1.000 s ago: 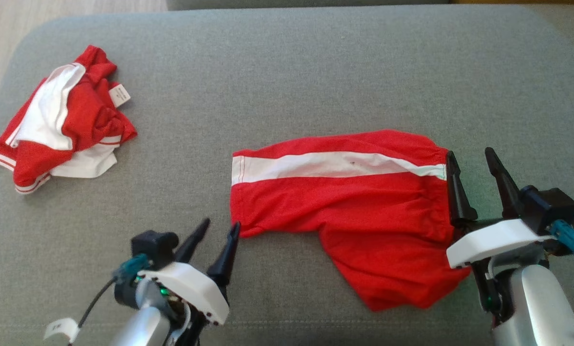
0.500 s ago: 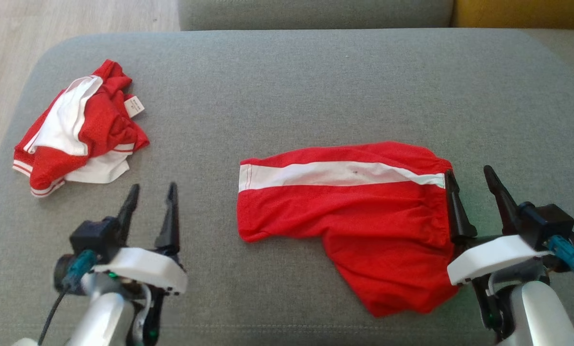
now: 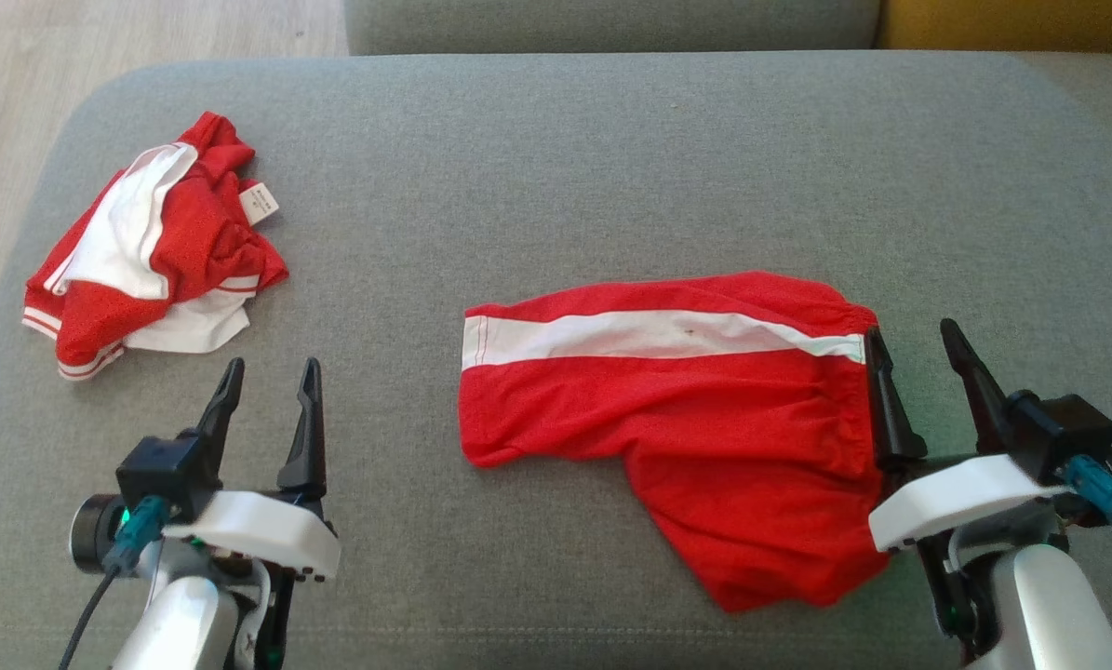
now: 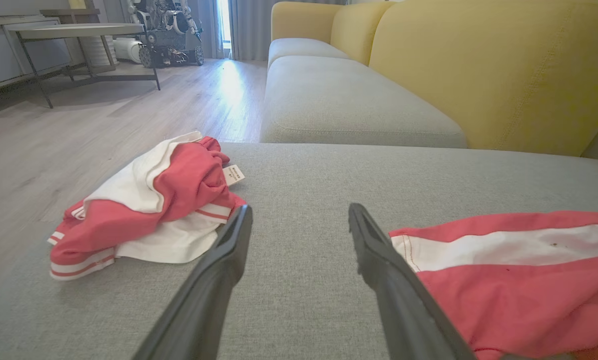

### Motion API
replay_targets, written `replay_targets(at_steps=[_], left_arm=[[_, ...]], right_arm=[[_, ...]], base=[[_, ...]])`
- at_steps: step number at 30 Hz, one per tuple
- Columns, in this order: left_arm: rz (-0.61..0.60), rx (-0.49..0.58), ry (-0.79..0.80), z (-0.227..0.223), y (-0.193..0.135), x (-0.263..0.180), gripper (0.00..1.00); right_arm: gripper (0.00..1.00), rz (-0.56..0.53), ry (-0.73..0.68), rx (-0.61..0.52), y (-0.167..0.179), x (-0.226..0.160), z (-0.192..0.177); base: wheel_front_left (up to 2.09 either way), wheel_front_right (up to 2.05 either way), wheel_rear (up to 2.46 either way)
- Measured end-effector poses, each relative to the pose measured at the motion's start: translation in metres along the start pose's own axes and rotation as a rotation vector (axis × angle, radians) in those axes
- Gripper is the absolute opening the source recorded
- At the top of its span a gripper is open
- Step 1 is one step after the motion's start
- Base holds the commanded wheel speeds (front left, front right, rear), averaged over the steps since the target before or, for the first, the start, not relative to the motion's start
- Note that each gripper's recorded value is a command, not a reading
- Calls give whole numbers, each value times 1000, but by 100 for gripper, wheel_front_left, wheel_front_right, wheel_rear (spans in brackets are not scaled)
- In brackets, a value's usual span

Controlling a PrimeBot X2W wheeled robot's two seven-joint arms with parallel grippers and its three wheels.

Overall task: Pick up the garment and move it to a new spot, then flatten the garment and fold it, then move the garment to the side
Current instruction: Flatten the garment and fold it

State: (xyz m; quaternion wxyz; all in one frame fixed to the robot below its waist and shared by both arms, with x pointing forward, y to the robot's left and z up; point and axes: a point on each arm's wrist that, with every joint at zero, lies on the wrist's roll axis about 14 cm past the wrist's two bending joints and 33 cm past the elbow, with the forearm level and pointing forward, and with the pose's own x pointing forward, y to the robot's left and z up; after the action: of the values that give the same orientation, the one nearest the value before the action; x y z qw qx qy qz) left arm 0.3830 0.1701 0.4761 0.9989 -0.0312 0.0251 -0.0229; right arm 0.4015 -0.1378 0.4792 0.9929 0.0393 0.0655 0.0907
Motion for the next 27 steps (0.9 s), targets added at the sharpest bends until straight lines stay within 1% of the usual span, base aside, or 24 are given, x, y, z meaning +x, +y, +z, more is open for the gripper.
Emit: replay_targets(at_steps=[4, 6, 10, 14, 16, 21, 24, 27], left_arm=[[-16, -5, 3, -1, -2, 0, 100], [-51, -9, 4, -1, -9, 5, 100], [-155, -3, -3, 8, -34, 29, 100], [-258, 6, 48, 7, -62, 55, 100], [-305, 1, 108, -4, -76, 64, 100], [-376, -9, 332, -57, -97, 71, 100], [-382, -21, 450, -86, -99, 70, 100], [-383, -26, 521, -104, -101, 69, 100]], right_arm=[[100, -1, 3, 1, -1, 1, -1], [100, -3, 10, 3, -1, 3, -4], [100, -6, 19, 6, -3, 7, -8], [100, -11, 36, 9, -6, 10, -14], [100, -16, 38, 9, -8, 13, -15], [100, -29, 43, 17, -14, 17, -17], [100, -42, 54, 19, -18, 16, -21], [100, -58, 61, 20, -24, 14, -25]], base=[[0, 0, 0], [0, 0, 0], [0, 0, 0], [0, 0, 0], [0, 0, 0], [0, 0, 0], [0, 0, 0], [0, 0, 0]])
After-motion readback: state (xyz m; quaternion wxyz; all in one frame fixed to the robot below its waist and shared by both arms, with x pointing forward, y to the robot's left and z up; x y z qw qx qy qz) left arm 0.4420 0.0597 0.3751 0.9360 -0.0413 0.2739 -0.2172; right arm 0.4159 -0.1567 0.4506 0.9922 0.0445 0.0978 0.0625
